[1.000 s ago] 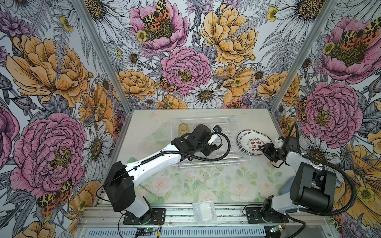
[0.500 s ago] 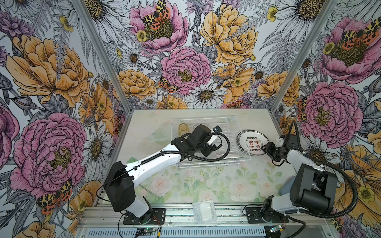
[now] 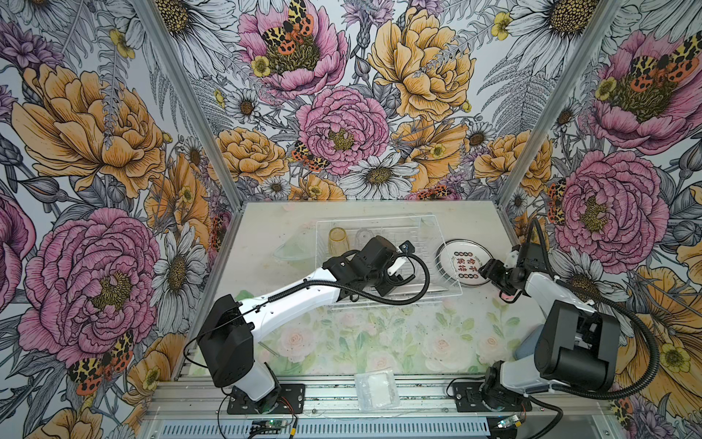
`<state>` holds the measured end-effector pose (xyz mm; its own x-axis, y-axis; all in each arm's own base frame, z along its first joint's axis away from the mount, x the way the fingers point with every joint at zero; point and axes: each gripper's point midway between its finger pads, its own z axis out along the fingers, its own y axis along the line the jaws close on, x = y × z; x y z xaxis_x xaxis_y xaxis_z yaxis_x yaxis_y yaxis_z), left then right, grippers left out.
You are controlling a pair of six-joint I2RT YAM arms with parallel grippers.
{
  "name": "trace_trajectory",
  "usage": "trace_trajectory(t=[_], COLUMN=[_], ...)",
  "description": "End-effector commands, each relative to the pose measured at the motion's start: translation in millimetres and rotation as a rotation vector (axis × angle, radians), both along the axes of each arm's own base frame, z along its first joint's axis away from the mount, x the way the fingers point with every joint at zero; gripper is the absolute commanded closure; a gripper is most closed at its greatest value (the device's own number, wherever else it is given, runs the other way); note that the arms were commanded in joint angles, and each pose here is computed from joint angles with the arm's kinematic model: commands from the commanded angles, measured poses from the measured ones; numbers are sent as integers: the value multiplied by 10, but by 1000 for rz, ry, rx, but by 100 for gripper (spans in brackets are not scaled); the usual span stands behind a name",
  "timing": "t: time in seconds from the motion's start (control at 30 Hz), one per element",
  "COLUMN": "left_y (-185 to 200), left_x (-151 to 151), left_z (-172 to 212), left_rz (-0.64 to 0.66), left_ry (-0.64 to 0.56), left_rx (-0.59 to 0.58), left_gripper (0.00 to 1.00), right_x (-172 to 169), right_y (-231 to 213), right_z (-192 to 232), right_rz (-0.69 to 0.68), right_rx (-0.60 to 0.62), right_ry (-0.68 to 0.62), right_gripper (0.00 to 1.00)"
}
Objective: Unload the mixed dishes from the dish rack
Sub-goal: 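Grasp the face-down white plate's rim in the rack with the left gripper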
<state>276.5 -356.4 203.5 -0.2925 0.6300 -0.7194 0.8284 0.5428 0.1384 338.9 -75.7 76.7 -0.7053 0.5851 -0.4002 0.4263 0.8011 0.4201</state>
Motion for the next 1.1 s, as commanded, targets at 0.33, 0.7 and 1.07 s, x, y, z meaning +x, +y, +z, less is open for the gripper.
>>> trace_trajectory(t=[0.33, 0.7, 1.07], left_y=[-516, -581, -605], left_x=[-482, -430, -63], left_z=[91, -117, -92], left_rz=[-237, -180, -53], left_ry=[73, 43, -85], left_rx=[-11, 97, 174], left_gripper=[43, 46, 53], right_x=[73, 96, 111], right_y=[-37, 90, 196], right_z=[287, 463, 591], right_rz=[1, 27, 53], right_rx=[-49, -39, -31], right_ry=[-63, -116, -156], right_gripper=[31, 31, 32])
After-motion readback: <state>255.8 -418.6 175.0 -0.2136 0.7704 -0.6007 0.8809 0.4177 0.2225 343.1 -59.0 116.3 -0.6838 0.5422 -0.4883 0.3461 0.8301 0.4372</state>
